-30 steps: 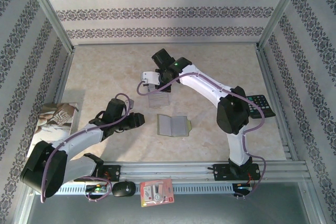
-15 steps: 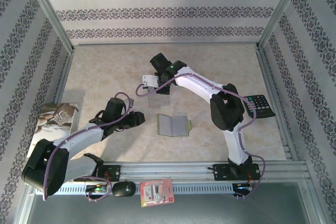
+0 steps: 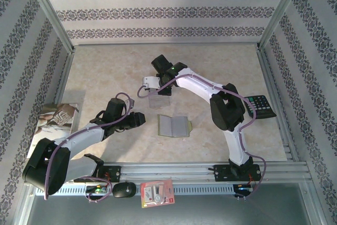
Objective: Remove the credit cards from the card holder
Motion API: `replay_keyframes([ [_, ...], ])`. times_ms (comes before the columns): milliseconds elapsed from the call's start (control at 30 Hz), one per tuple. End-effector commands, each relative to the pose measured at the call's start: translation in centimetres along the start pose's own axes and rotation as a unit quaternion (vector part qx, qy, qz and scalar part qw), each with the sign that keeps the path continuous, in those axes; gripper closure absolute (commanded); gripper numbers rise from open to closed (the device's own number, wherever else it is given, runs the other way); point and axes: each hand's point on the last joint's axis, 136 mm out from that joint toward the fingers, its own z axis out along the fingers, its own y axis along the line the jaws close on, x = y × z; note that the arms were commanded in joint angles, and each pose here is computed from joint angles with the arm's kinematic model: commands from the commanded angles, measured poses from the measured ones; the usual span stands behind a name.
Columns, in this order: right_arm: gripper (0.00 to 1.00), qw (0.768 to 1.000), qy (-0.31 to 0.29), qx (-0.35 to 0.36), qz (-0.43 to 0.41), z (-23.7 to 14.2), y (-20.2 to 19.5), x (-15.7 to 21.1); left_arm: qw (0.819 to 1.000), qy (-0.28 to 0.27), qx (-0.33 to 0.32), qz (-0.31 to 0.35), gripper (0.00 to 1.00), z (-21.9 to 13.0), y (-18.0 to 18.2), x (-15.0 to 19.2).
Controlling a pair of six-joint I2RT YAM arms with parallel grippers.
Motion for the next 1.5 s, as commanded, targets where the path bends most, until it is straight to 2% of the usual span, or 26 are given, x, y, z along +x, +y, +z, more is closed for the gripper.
replay_keyframes([
  [0, 1.00, 1.000, 0.010, -0.009, 0.006, 1.2, 0.3, 0.9, 1.000, -0.007, 0.005, 0.002, 0.63, -0.1, 0.1, -0.5],
  [67, 0.84, 1.000, 0.008, -0.004, 0.010, 1.1, 0.1, 0.8, 1.000, -0.008, 0.004, 0.002, 0.63, -0.1, 0.1, -0.5],
  [100, 0.77, 1.000, 0.006, 0.003, 0.012, 1.0, -0.3, 0.7, 1.000, -0.008, 0.005, 0.002, 0.63, -0.1, 0.1, -0.6],
  [133, 0.76, 1.000, 0.002, 0.011, 0.014, 0.8, -0.5, 0.5, 1.000, -0.008, 0.005, 0.001, 0.63, -0.1, 0.2, -0.5],
  [233, 0.72, 0.999, -0.013, 0.043, 0.022, 0.3, -1.9, -0.1, 1.000, -0.008, 0.007, 0.001, 0.63, -0.1, 0.1, -0.5],
  [400, 0.71, 0.994, -0.042, 0.086, 0.045, -1.5, -3.9, -1.4, 1.000, -0.008, 0.010, -0.004, 0.63, -0.1, 0.2, -0.4],
  [600, 0.67, 0.981, -0.125, 0.117, 0.095, -6.2, -5.3, -4.3, 0.999, -0.029, 0.019, 0.001, 0.62, -0.8, -0.5, -1.1],
  [667, 0.66, 0.970, -0.162, 0.127, 0.131, -8.2, -5.9, -5.5, 0.999, -0.041, 0.023, 0.005, 0.61, -1.2, -0.9, -1.5],
  [767, 0.65, 0.938, -0.219, 0.136, 0.231, -11.0, -6.6, -6.6, 0.998, -0.054, 0.031, 0.009, 0.59, -1.7, -1.4, -1.8],
  [900, 0.63, 0.869, -0.257, 0.141, 0.399, -12.9, -6.6, -5.5, 0.997, -0.061, 0.056, 0.006, 0.57, -1.9, -2.1, -1.8],
  [1000, 0.62, 0.830, -0.231, 0.131, 0.491, -12.2, -4.6, -2.8, 0.995, -0.061, 0.077, 0.010, 0.55, -1.9, -2.9, -1.7],
  [1100, 0.62, 0.811, -0.191, 0.118, 0.541, -11.7, -1.5, -0.1, 0.994, -0.056, 0.091, 0.024, 0.54, -1.8, -3.9, -1.3],
  [1300, 0.62, 0.791, -0.101, 0.081, 0.598, -10.7, 6.0, 5.5, 0.992, -0.035, 0.106, 0.055, 0.50, 0.6, -5.8, 0.2],
  [1467, 0.62, 0.781, -0.059, 0.054, 0.620, -10.0, 10.5, 8.4, 0.991, -0.005, 0.112, 0.070, 0.51, 3.2, -7.0, 1.6],
])
